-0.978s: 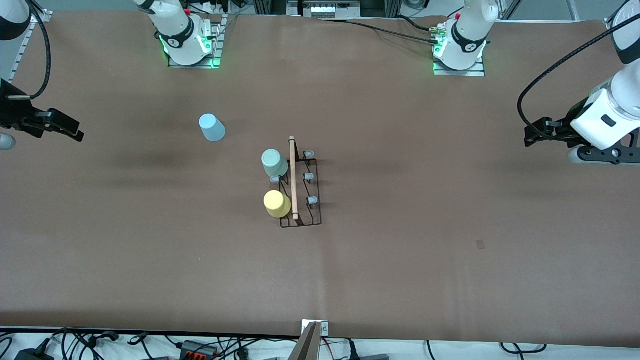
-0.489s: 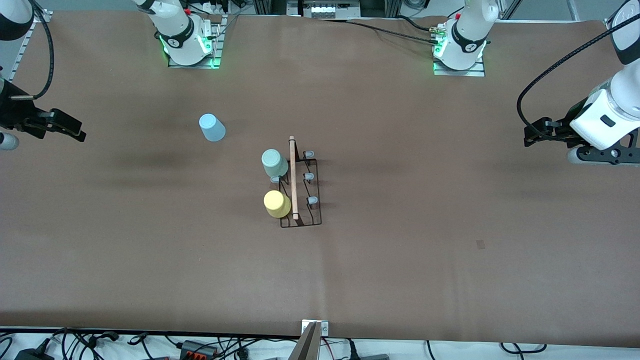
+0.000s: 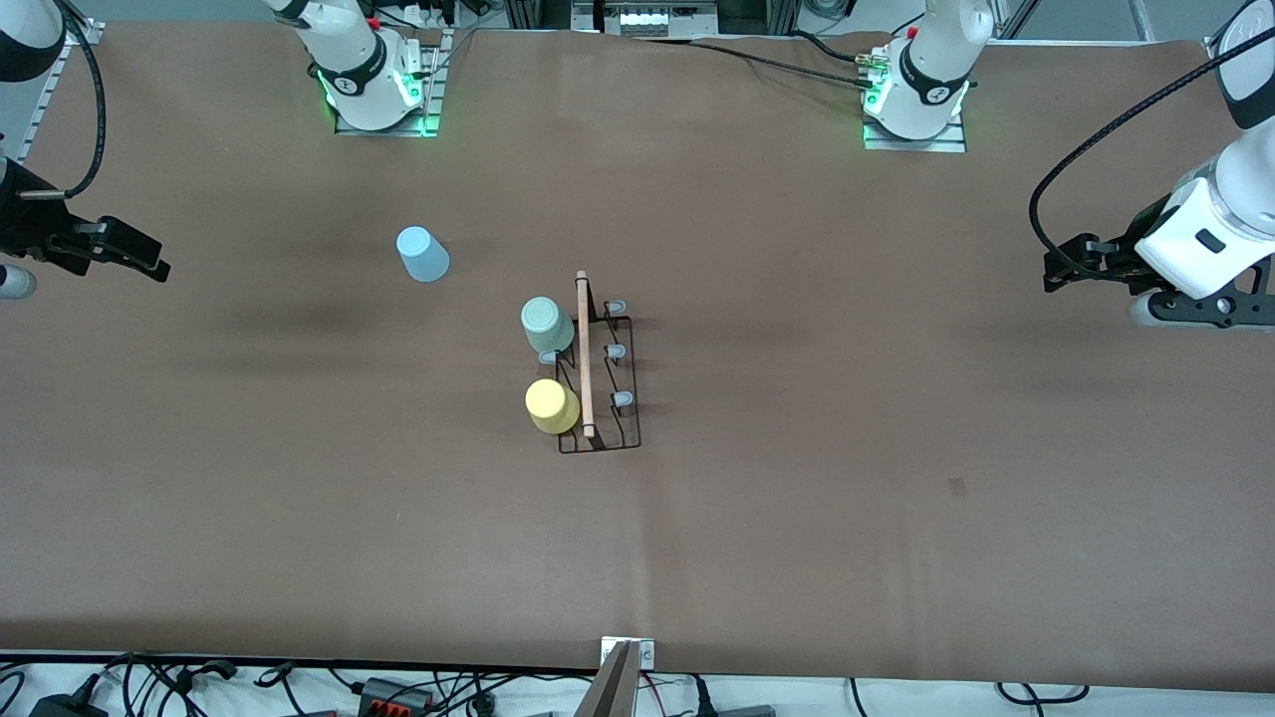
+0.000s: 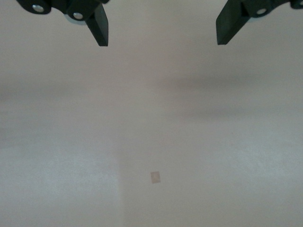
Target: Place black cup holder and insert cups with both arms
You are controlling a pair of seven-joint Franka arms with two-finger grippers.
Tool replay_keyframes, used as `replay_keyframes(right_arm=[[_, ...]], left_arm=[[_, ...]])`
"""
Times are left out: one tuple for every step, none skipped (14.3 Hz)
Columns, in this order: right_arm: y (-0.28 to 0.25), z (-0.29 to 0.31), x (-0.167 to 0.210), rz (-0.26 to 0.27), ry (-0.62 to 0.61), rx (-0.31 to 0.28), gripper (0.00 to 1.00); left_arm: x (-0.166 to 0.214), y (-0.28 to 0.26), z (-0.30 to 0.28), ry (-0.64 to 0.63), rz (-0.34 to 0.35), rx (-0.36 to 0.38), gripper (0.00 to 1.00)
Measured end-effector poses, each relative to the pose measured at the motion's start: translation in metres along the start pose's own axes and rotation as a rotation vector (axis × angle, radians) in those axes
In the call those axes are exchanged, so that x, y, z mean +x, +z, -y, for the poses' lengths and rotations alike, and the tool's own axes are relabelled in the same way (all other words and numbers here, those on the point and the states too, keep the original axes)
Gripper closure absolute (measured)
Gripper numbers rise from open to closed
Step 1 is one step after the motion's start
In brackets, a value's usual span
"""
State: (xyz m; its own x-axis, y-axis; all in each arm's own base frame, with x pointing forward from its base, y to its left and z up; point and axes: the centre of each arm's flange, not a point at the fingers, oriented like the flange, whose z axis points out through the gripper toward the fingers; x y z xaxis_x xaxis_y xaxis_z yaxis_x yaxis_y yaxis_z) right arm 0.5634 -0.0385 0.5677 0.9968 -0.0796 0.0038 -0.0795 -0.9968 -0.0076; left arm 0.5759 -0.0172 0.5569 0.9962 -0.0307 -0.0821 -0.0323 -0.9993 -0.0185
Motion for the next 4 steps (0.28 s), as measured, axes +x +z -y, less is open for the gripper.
replay_keyframes(right_arm=[[0.0002, 0.0000, -0.0002, 0.002, -0.001, 0.000, 0.00], [0.0003, 0.0008, -0.0004, 0.003, -0.003, 0.000, 0.00], [0.0004, 0.0018, -0.0005, 0.004, -0.006, 0.000, 0.00], [0.0005, 0.0027, -0.0005, 0.004, -0.007, 0.000, 0.00]], left_arm=[[0.0000, 0.0000, -0.0010, 0.002, 0.000, 0.000, 0.00], [0.0000, 0.0000, -0.0017, 0.003, 0.000, 0.000, 0.00], [0.0000, 0.0000, -0.0021, 0.004, 0.000, 0.000, 0.00], [0.0000, 0.0000, -0.0024, 0.004, 0.000, 0.000, 0.00]])
